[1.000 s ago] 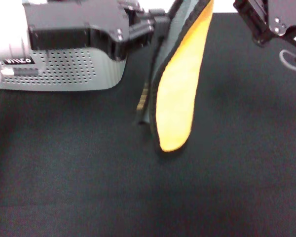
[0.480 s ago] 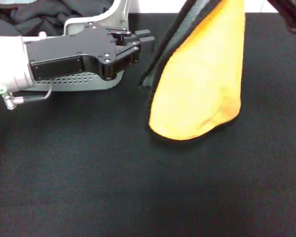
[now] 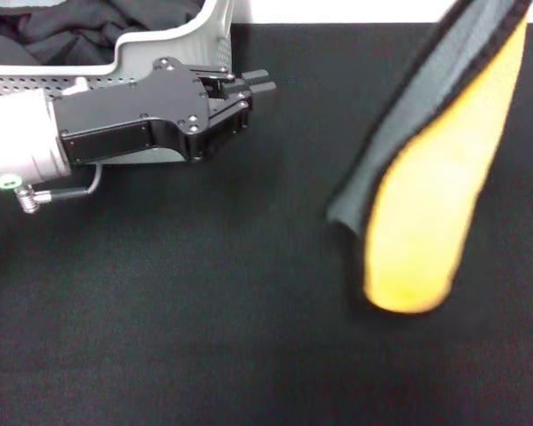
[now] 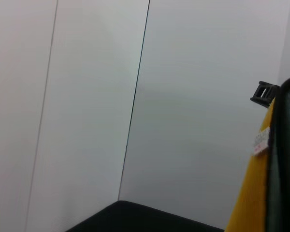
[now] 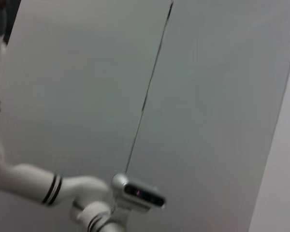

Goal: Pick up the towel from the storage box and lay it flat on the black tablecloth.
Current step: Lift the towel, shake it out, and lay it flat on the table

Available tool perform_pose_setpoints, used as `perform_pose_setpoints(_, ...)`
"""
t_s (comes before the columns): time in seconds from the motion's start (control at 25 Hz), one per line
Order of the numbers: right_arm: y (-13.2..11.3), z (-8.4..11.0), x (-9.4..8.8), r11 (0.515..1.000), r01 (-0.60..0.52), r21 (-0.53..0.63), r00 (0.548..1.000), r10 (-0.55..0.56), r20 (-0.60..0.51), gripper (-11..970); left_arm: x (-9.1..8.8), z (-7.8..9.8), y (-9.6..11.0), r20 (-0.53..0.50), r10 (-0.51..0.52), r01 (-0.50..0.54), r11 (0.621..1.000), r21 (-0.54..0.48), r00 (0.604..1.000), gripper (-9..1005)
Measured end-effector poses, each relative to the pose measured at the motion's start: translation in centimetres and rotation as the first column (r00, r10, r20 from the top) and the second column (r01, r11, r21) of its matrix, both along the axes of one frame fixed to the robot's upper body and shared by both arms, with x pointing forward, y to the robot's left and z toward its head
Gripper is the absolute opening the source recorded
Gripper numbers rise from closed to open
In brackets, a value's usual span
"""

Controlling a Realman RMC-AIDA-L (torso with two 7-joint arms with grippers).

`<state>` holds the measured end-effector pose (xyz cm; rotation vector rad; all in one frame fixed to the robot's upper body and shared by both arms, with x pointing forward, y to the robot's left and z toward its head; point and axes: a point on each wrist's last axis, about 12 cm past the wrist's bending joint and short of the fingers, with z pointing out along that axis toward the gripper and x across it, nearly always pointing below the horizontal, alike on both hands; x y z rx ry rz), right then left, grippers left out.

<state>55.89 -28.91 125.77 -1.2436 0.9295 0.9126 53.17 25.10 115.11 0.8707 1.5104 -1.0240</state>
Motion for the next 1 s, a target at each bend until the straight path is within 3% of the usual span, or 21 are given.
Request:
perform_pose_setpoints(0.24, 0.2, 1.1, 0.7, 0.994, -0.031, -0.107, 0.999, 0.033, 0.021, 20, 0.4, -0.8, -0.6, -0.012, -0.021, 0.021, 1.000, -0.007, 1.000, 133)
perform_pose_setpoints(0.44, 0.3, 2.5, 1.3, 0.976, -0.048, -0.212, 0.998, 0.040, -0.044, 20, 0.2, -1.0, -0.8, -0.018, -0.032, 0.032, 0.999, -0.004, 0.999, 133)
perform_pose_setpoints(0.88, -0.5, 1.7, 0.8, 0.861, 0.003, -0.509, 0.975, -0.115, -0.190, 21, 0.2, -1.8, -1.4, -0.056, -0.053, 0.052, 0.999, -0.011, 0.997, 134)
perform_pose_setpoints(1.0, -0.5, 1.9, 0.7, 0.845, -0.001, -0.535, 0.968, -0.133, -0.212, 21, 0.3, -1.8, -1.6, -0.059, -0.059, 0.059, 0.998, -0.007, 0.997, 134)
